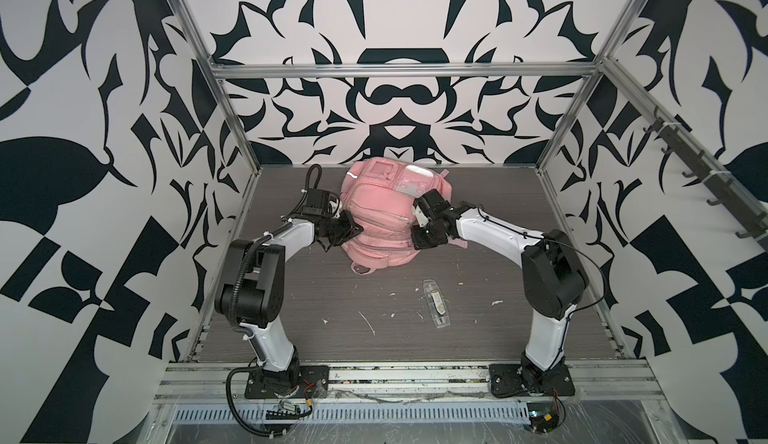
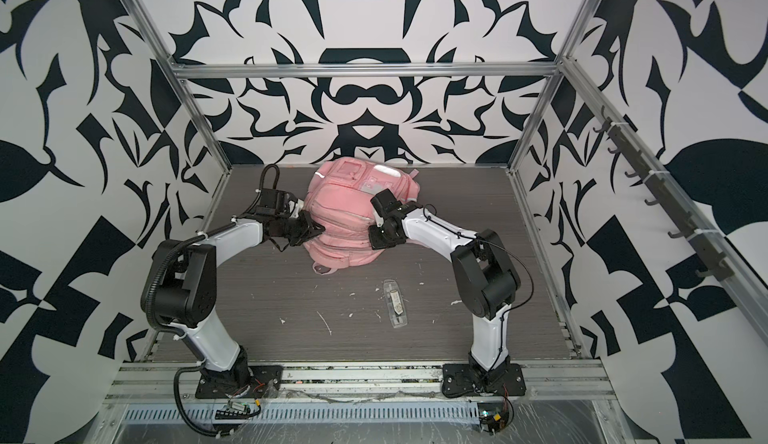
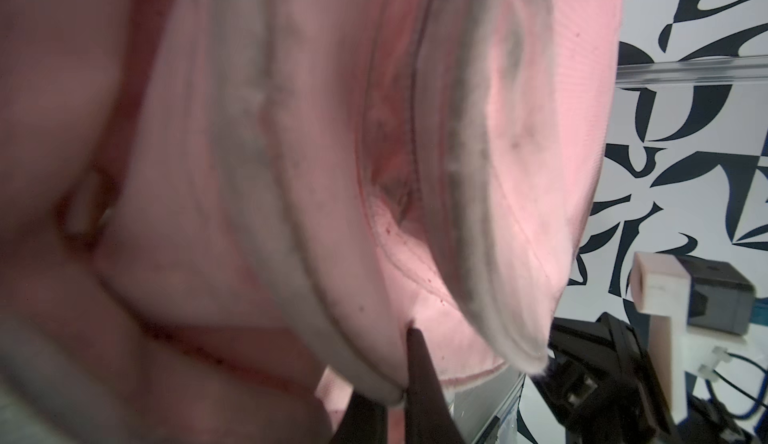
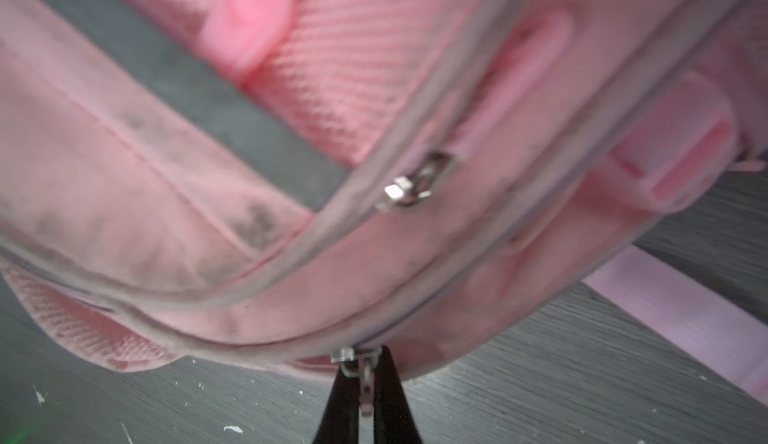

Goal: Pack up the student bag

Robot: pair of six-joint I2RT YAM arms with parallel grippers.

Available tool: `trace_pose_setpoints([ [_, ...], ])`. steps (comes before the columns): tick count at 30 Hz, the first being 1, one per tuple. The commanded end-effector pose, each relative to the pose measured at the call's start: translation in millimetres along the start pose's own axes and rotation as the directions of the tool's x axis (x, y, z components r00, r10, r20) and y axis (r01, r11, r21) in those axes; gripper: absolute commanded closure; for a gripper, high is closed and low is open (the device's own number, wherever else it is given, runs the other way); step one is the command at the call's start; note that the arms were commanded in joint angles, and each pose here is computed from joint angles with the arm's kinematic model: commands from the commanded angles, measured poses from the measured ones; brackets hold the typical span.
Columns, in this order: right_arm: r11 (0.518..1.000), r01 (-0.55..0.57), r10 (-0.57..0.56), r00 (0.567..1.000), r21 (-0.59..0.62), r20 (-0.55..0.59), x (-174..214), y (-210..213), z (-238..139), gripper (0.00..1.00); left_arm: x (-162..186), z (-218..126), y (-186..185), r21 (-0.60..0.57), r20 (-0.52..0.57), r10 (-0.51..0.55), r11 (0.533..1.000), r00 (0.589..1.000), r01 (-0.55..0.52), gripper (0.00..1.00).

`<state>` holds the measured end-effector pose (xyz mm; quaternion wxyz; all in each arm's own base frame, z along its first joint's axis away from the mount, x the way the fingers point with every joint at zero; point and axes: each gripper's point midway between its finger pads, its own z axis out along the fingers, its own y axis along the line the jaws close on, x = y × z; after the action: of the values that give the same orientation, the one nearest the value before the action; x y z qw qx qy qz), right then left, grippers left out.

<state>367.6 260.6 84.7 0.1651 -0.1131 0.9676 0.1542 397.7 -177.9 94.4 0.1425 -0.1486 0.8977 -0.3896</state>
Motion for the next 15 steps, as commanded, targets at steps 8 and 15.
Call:
trace_pose_setpoints([
  [8, 1.000, -0.013, 0.013, 1.000, 0.013, 0.014, 5.3, -1.5, -17.9, 1.00, -33.2, -6.8, 6.7, -0.052, 0.076, -0.002, 0.999, 0.997, 0.006, 0.99],
  [15, 0.997, 0.068, -0.068, 0.998, -0.026, -0.001, 16.8, 38.5, -8.4, 1.00, -39.2, 2.3, -6.3, -0.005, 0.050, -0.018, 1.000, 0.999, 0.018, 0.71],
])
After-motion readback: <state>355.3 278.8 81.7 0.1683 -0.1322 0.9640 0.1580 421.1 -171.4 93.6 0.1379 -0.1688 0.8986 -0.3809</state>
